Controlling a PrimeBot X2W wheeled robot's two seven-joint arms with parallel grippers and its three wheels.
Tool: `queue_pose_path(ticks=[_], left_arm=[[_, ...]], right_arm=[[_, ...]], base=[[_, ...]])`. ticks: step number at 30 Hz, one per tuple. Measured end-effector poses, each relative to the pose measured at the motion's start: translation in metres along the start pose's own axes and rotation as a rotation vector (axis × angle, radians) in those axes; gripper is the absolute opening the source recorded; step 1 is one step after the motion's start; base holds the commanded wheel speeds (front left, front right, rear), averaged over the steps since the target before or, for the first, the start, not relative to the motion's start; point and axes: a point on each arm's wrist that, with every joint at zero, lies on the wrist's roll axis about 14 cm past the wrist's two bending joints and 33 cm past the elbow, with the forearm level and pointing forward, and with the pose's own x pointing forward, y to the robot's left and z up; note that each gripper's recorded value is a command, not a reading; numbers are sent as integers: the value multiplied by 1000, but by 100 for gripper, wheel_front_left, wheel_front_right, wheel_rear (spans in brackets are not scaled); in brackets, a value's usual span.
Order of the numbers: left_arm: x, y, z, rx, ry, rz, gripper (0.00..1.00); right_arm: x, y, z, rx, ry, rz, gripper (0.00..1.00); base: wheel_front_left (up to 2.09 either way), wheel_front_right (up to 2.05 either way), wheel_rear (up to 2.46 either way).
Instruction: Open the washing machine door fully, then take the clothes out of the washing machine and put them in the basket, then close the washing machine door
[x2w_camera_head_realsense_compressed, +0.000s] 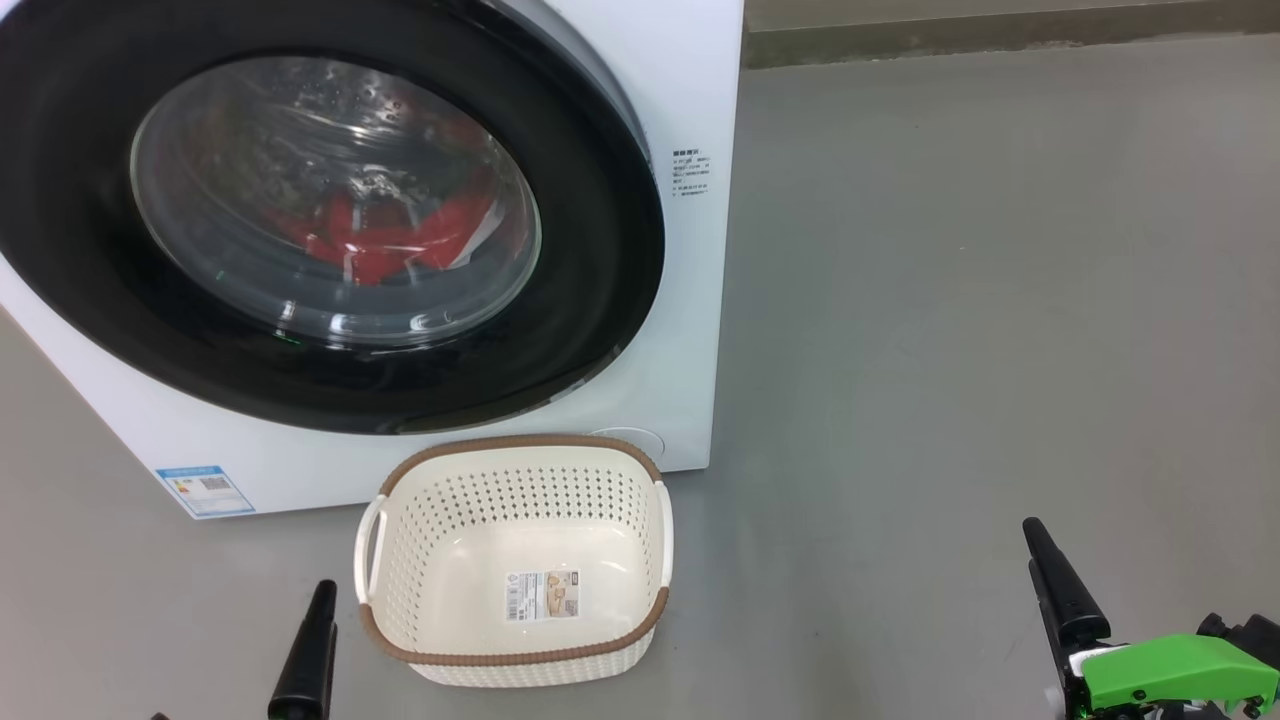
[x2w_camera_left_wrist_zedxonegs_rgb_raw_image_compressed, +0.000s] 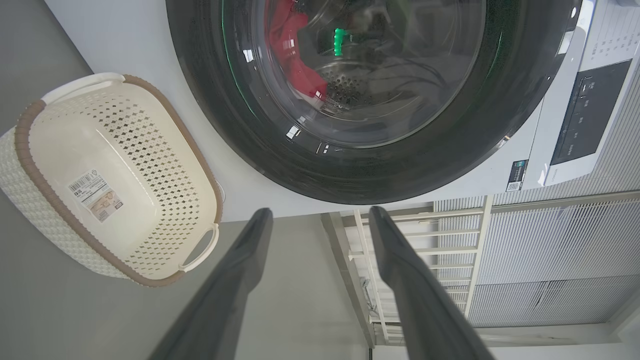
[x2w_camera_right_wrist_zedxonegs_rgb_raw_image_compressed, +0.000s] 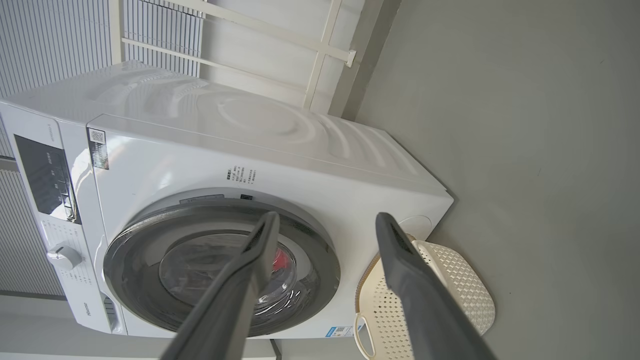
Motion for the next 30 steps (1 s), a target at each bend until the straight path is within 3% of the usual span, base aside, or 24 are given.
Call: queue_pose_path(ticks=[8, 30], left_arm=[[0, -2, 3, 132, -11, -5, 100], [-3, -3, -3, 521, -11, 12, 100]], right_arm=[[1, 0, 0, -85, -2, -1, 100], [3, -1, -4, -448, 20, 7, 100]], base=[[0, 0, 0], [0, 0, 0]])
